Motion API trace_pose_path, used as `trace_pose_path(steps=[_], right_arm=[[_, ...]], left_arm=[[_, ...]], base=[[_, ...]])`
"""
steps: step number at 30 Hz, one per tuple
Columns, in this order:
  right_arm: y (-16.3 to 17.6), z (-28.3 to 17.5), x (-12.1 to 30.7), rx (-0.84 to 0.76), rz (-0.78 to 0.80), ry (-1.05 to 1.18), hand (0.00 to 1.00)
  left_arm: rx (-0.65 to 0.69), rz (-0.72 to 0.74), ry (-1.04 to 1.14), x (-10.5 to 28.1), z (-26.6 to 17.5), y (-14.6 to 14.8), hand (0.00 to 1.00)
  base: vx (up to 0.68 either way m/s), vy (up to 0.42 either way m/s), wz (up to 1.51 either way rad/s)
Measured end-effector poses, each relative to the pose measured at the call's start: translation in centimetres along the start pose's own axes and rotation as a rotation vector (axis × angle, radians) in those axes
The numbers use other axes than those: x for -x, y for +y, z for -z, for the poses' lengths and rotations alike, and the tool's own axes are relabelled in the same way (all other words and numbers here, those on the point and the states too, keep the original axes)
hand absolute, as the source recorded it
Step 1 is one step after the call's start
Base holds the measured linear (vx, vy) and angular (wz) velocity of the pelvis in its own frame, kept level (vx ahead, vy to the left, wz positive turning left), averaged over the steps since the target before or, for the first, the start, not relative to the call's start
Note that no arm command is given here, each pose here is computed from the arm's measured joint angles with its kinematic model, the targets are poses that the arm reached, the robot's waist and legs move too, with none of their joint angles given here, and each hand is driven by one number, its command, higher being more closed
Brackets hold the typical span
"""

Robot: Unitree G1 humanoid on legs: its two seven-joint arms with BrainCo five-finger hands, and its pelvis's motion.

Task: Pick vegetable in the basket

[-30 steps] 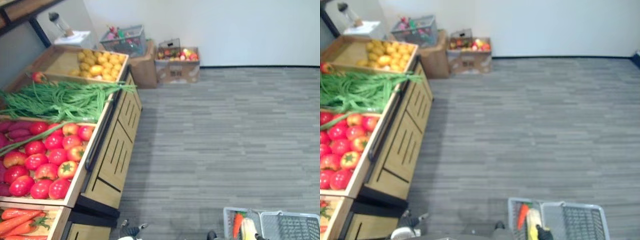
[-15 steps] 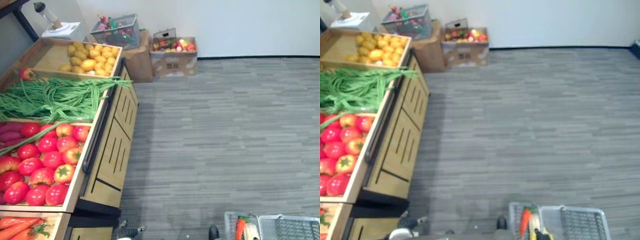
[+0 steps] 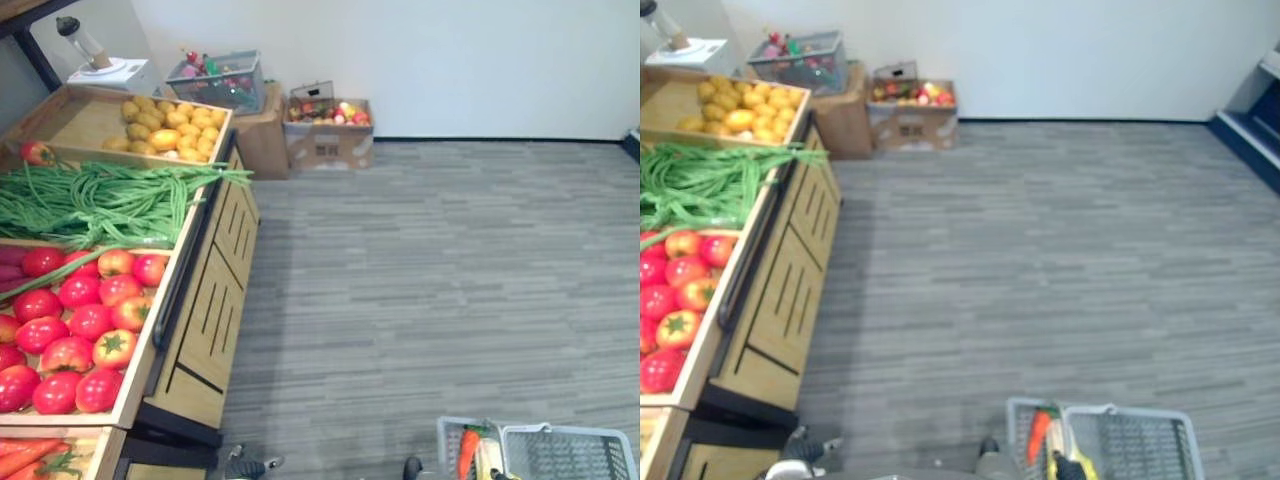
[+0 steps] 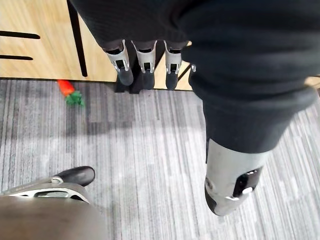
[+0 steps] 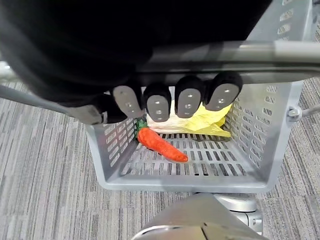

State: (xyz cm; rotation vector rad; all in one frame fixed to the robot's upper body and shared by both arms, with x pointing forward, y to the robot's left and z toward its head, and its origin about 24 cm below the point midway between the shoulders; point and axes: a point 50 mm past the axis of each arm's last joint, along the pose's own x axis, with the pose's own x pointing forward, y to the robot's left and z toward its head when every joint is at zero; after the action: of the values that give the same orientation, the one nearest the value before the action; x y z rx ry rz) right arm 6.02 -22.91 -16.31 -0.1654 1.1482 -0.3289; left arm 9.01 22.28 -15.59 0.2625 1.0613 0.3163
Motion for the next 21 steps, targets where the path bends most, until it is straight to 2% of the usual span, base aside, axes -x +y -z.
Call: trace_pose_path(steps=[4,8,11,18,21], right_arm=[[-0.6,2.4,0.6,-0.037,0.02,0.071,1.0],[-1.2,4.7,1.3,-0.102,0.049,0.142,1.0],[-1.3,5.3,1.5,-0.128,0.054,0.167,1.0],[-1.0,5.5,1.6,-0.129,0.033,0.176,1.0],[-1.2,5.5,1.6,-0.127,0.035,0.176,1.0]], left_arm=[[0.083,0.005,0.068,0.5,1.9,-0.1,0.0],[0.225,0.012,0.172,1.0,4.0,-0.2,0.0],[0.269,0.018,0.187,1.1,4.4,-0.2,0.0],[0.274,0.039,0.195,1.2,4.6,-0.2,0.0],[0.235,0.055,0.194,1.2,4.7,-0.4,0.0]], base=[[-0.03,-0.036,0.07],[0.1,-0.041,-0.04],[0.05,-0.008,-0.1],[-0.06,0.0,-0.05],[-0.08,-0.015,-0.09]])
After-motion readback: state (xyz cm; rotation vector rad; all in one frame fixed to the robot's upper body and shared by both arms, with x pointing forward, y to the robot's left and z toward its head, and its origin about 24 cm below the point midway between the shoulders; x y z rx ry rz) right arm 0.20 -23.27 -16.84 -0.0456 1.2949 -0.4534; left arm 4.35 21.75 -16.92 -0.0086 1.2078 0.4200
